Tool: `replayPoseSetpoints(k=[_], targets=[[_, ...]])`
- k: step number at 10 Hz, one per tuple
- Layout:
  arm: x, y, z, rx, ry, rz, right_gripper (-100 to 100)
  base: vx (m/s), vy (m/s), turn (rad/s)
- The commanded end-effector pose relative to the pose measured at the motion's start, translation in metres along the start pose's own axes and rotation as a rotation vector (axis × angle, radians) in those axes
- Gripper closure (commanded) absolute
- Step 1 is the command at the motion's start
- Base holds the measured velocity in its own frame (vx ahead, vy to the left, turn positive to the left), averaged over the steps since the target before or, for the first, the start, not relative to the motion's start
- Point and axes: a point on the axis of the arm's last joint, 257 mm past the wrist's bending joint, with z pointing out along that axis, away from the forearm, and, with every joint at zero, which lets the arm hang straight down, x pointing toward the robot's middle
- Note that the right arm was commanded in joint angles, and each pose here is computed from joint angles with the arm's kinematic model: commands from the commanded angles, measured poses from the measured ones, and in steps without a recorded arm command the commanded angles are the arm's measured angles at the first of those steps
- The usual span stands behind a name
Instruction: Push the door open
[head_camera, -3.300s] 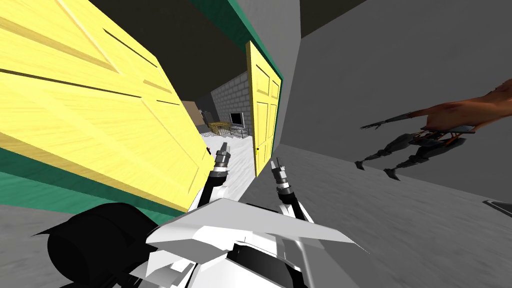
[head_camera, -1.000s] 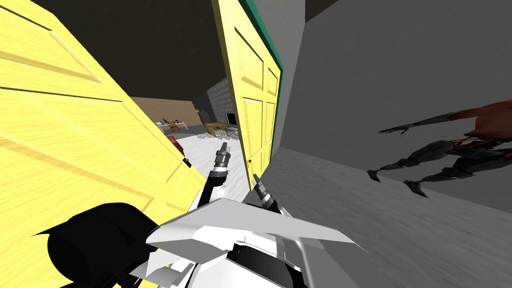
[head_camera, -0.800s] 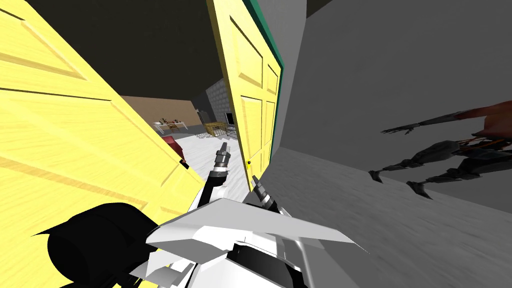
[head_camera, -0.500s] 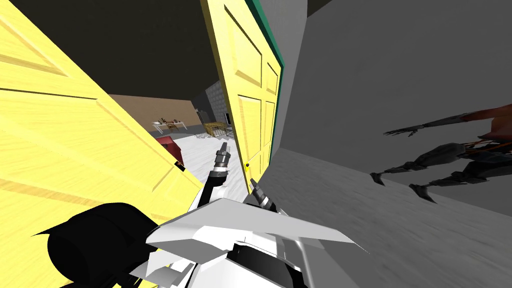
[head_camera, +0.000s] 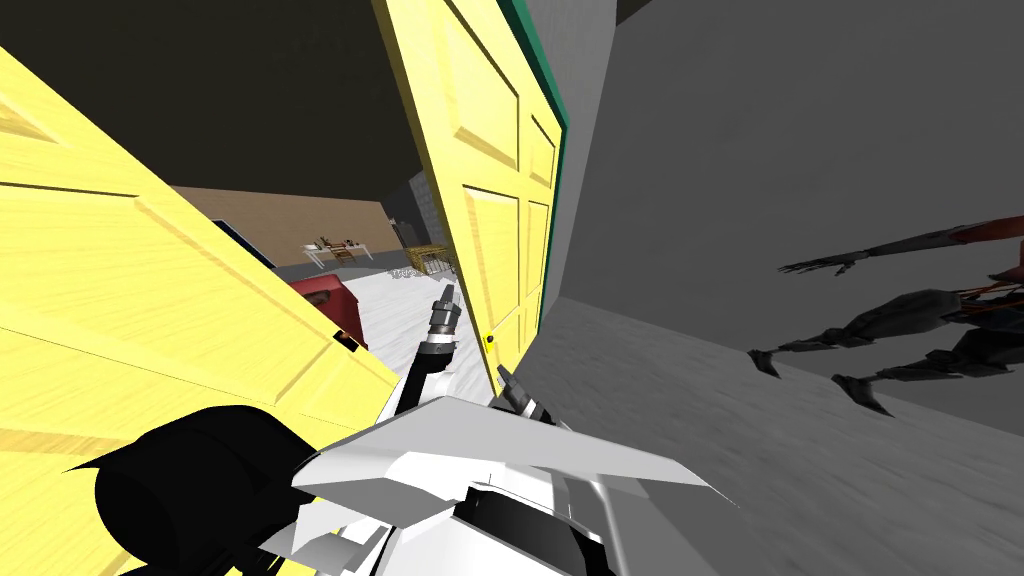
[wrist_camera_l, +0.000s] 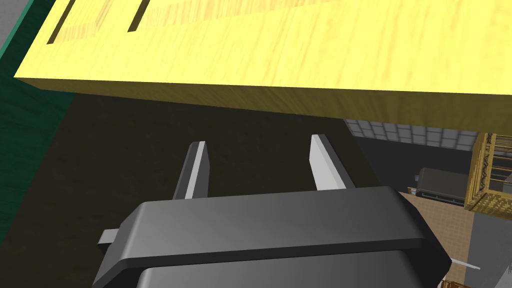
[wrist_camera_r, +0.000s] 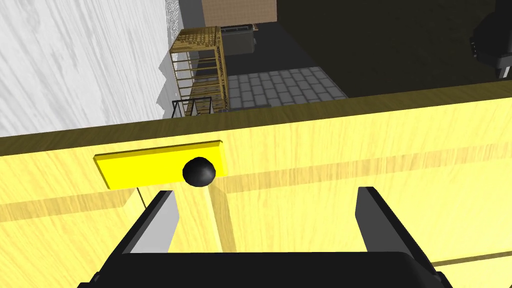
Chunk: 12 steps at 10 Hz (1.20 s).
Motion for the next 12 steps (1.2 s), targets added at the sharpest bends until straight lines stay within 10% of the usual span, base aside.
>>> replayPoseSetpoints(k=[1, 12], targets=[[0.006, -0.011, -0.0045, 0.023, 0.025, -0.002, -100, 0.149, -0.024, 0.0], [0.031, -0.056, -0.0276, 0.127, 0.133, -0.021, -100, 0.12, -0.015, 0.001]])
